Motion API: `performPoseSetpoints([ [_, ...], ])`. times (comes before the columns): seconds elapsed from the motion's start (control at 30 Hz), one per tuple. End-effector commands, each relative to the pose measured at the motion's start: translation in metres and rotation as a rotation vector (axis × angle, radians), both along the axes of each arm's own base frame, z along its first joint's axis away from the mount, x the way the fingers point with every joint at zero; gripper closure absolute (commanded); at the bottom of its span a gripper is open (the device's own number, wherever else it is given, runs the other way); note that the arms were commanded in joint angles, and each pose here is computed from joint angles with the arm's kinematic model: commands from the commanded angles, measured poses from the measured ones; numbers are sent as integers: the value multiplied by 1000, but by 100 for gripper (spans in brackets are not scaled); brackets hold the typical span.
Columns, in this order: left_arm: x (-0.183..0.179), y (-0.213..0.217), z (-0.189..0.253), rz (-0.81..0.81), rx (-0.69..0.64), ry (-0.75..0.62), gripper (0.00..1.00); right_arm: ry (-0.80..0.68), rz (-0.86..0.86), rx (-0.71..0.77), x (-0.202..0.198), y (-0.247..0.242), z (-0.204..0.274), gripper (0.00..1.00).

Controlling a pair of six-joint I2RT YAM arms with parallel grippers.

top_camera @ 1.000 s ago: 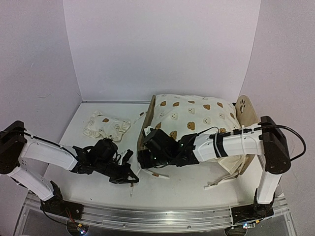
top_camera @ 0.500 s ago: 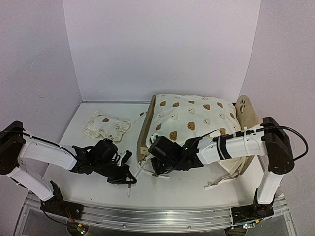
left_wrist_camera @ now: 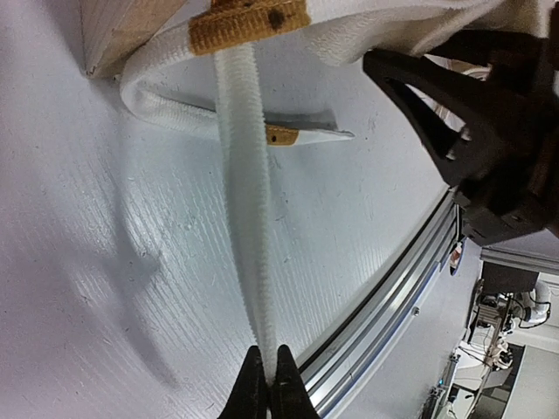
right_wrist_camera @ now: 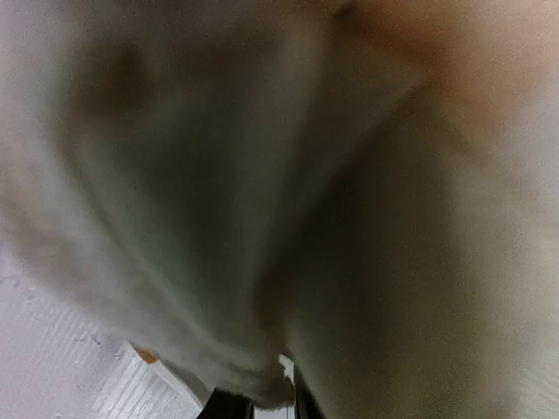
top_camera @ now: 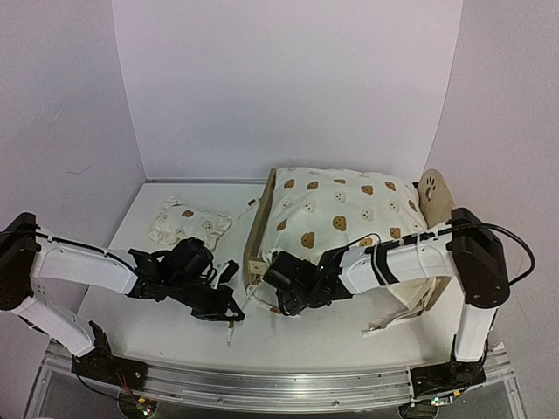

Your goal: Set up the pet bed

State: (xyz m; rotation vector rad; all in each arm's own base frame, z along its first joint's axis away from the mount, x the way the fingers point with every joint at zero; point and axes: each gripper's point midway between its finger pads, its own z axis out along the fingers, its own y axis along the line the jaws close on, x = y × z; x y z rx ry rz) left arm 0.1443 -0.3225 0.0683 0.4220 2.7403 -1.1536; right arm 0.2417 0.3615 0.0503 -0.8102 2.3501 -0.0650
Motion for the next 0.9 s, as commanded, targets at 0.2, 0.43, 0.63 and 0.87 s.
performPoseSetpoints([
  [0.2,4,-11,25,-39,-54,-48,100,285,364,270,-75,25,53,48],
  [0.43,6,-6,26,-20,-45,-63,100,347,820,630,-134,84,84,55],
  [0.63,11,-2,30,16,-38,-90,100,228,677,582,-83,126,37,73],
  [0.87,12,-5,31,7,-41,-90,100,-91,472,425,-18,106,1,72],
])
